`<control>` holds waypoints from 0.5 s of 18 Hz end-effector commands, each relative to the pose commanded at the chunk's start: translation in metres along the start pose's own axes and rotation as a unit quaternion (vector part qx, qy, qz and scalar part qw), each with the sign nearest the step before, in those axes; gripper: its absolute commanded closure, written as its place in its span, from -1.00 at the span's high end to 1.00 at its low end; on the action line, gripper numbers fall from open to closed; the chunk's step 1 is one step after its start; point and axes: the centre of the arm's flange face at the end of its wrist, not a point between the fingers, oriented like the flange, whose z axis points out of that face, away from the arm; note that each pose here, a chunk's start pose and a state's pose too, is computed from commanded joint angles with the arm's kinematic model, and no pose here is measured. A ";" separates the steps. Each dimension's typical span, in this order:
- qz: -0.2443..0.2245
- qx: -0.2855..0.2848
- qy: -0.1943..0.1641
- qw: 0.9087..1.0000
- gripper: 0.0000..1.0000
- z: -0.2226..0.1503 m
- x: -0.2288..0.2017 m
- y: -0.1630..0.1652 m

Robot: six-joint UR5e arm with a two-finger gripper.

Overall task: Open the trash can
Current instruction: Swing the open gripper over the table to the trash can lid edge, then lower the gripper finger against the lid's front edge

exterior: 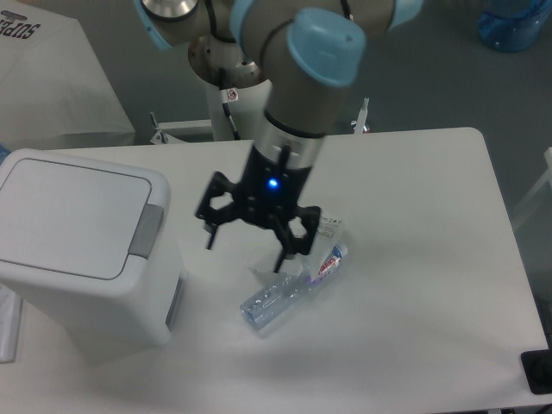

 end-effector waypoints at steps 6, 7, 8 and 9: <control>0.002 -0.003 0.007 1.000 1.00 0.016 0.020 0.000; -0.001 -0.002 0.009 1.000 1.00 0.020 0.025 0.000; -0.002 -0.003 0.009 1.000 1.00 0.022 0.028 0.001; 0.000 -0.003 0.010 1.000 1.00 0.025 0.030 0.004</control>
